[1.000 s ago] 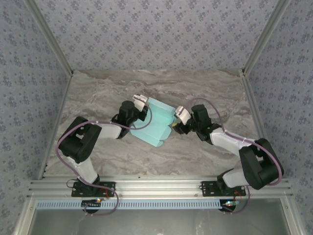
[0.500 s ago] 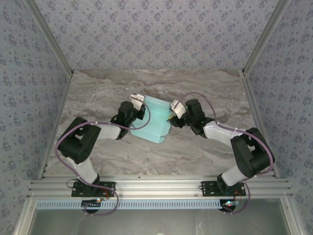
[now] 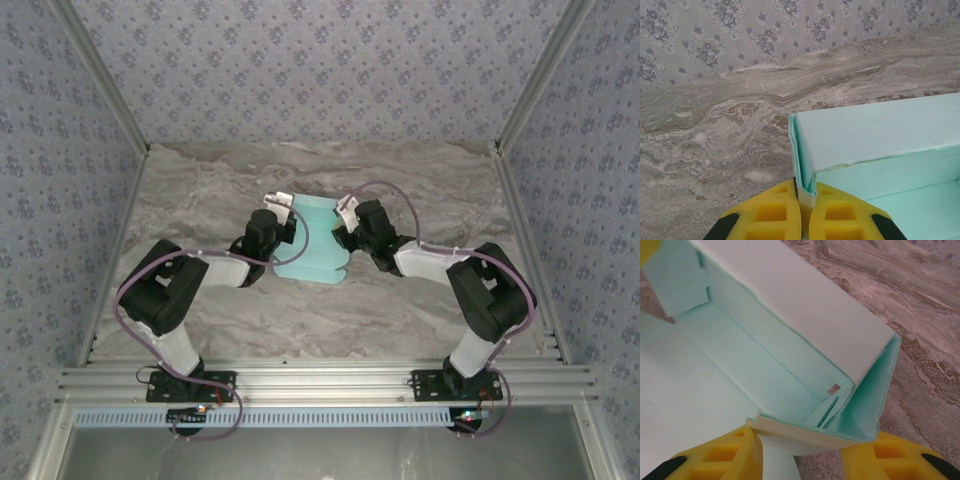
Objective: Fold the paper box
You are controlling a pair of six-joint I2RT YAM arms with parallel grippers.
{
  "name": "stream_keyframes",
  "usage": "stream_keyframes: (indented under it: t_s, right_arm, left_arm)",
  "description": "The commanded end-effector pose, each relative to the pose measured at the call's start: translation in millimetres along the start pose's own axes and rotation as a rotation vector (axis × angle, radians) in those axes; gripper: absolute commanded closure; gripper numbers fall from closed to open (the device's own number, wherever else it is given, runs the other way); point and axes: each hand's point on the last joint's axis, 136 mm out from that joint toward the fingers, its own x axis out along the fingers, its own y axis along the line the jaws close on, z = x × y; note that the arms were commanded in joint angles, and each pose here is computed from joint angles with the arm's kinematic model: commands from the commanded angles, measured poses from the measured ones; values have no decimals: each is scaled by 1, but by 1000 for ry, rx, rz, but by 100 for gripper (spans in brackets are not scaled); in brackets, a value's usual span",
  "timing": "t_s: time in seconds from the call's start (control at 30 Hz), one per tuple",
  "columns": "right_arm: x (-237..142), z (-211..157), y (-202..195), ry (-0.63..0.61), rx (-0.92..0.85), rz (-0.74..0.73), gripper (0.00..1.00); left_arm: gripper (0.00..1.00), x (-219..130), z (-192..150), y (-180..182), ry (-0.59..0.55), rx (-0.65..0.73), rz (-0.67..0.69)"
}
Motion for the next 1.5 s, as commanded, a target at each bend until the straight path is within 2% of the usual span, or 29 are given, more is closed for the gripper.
stream_keyframes:
  t_s: [0.0,0.13,0.27,0.43,0.53,0.6,0.7,0.8,0.83,1.0,1.13,1.2,1.3,1.4,1.47]
  right_arm:
    - [12,20,1,-67,51,-47,62]
    - [23,15,-4,-56,19,-106,65]
    - [31,12,-8,-50,-12,-126,65]
    - [33,10,-9,-55,-39,-129,65]
    - [34,12,-8,-66,-61,-121,65]
    - [35,14,-6,-73,-68,-114,65]
    - [34,15,-3,-84,-76,-92,65]
    - [24,14,3,-106,-64,-37,65]
    - [18,15,5,-118,-59,-6,65]
    - [-19,19,10,-175,-43,164,62]
    - [-43,20,-14,-198,9,203,60]
    - [-51,22,-36,-204,87,193,59]
    - [-53,19,-87,-120,361,131,55]
    - [-46,14,-112,-91,563,113,56]
    - [-35,12,-117,-63,635,140,56]
  left_arm:
    - [88,-9,18,-28,-76,-86,-93]
    - [76,-14,13,-32,-78,-131,-105]
    - [48,-27,15,-29,-105,-183,-113]
    - [26,-57,34,-23,-154,-217,-151]
    - [8,-78,49,-18,-180,-228,-187]
    - [1,-88,59,-11,-189,-228,-187]
    - [0,-98,71,13,-173,-258,-137]
    - [1,-97,74,55,-123,-351,-13]
    - [1,-93,79,60,-111,-331,-26]
    - [1,-50,80,43,94,-72,-152]
    - [6,-7,61,30,232,-38,-224]
    - [7,7,56,24,262,-39,-256]
    - [8,22,47,15,287,-33,-294]
    - [9,32,38,13,310,-24,-304]
    - [9,34,35,7,313,-27,-341]
